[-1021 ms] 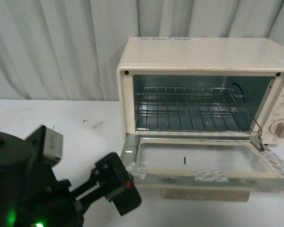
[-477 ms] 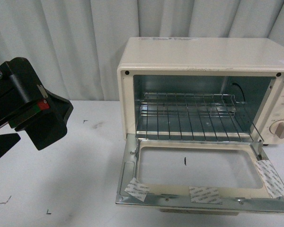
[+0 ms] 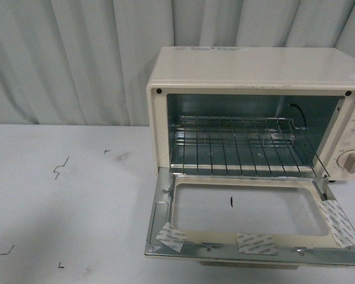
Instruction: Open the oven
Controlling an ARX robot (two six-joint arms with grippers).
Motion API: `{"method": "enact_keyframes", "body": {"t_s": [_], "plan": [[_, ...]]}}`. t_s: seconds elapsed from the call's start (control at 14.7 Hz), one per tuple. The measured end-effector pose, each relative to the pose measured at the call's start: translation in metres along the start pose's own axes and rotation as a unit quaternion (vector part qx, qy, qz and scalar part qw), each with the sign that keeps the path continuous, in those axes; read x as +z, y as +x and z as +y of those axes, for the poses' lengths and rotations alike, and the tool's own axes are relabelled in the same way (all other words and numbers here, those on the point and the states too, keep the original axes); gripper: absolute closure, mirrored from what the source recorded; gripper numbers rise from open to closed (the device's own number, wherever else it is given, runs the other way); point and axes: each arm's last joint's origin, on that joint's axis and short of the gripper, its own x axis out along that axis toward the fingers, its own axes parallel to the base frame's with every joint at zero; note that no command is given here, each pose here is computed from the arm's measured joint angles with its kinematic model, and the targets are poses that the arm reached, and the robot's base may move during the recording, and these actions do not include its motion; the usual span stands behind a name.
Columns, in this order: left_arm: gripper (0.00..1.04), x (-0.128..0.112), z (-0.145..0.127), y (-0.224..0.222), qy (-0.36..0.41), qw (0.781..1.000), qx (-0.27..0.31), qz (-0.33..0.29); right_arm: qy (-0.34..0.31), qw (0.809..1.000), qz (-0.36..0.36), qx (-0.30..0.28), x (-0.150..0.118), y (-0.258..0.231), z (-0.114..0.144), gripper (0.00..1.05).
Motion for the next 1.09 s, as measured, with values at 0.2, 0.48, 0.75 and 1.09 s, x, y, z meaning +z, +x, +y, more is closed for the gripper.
{"method": "enact_keyframes", "body": {"t_s": [0.2,0.48,0.75,1.09], "plan": [[1.03,0.001,0.001,-0.002,0.000,1.000,0.000,0.001,0.000,1.000,0.000,0.000,0.000,0.000,0.000,0.06],[1.03,0.002,0.008,-0.005,0.000,1.000,-0.009,0.000,0.000,1.000,0.000,0.000,0.000,0.000,0.000,0.06],[1.03,0.003,0.014,-0.007,0.000,1.000,0.008,-0.006,0.000,1.000,0.000,-0.001,0.000,0.000,0.000,0.06],[1.03,0.004,0.012,-0.013,0.000,1.000,-0.003,-0.005,0.000,1.000,0.000,0.000,0.000,0.000,0.000,0.06]]}}
